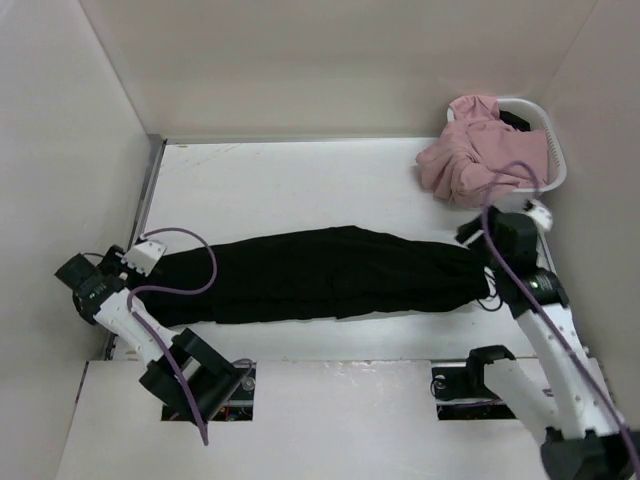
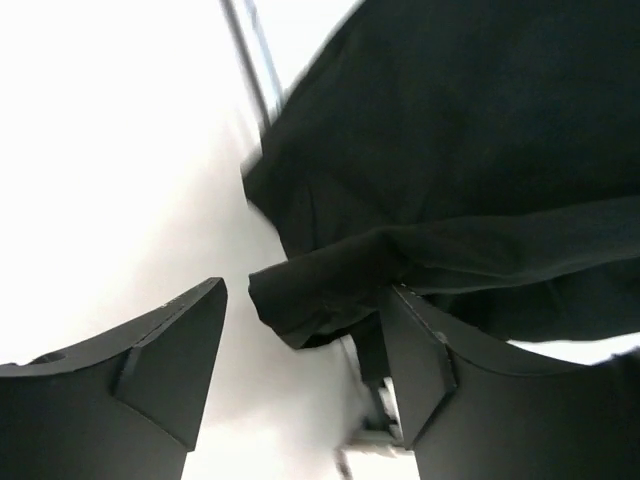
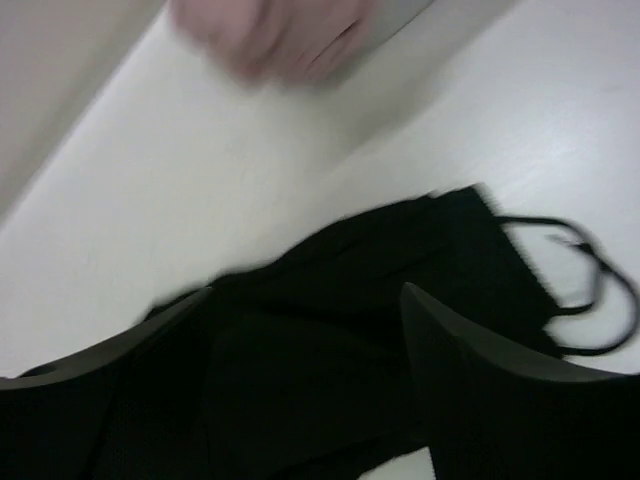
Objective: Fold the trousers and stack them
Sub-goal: Fold the trousers
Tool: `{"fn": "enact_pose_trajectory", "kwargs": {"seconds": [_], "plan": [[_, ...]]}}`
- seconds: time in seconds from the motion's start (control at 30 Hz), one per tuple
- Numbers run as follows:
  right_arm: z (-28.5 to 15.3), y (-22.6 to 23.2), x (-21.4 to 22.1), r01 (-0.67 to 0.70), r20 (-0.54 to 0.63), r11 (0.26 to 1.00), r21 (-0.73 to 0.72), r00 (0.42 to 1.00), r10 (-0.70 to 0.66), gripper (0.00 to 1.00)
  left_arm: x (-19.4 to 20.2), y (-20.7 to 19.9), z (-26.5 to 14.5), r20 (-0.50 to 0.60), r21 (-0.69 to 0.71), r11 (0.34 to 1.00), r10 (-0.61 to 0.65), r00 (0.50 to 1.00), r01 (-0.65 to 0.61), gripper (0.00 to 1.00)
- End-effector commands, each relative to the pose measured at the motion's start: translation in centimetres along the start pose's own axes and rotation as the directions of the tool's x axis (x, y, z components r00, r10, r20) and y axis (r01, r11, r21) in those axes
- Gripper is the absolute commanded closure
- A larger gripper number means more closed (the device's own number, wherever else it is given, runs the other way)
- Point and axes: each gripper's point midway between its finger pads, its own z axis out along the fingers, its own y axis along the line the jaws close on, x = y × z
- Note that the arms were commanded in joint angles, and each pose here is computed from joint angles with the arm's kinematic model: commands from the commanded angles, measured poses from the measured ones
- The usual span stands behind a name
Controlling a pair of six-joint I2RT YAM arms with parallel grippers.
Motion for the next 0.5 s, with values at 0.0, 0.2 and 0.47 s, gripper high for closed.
{"fn": "enact_pose_trajectory", "kwargs": {"seconds": [0.0,0.2,0.47], "plan": [[1.1,4.6,4.7,0.166,-0.13,0.979,-0.115,0.975,-0.18,0.28,-4.2,-0.7,-0.6,0.095,0.08,0.993,0.079,0.992,-0.086,0.38],[3.7,7.5,10.8,0.179,-0.245,0.974,-0.142,0.947,-0.209,0.61,-6.1,-0.6,-1.2,0.111,0.152,0.983,0.089,0.99,-0.105,0.47],[5.6,3.8,18.1,0.21,-0.456,0.975,-0.067,0.863,-0.217,0.79,-8.3,-2.7,0.3,0.137,0.286,0.955,0.046,0.989,-0.084,0.43]]}}
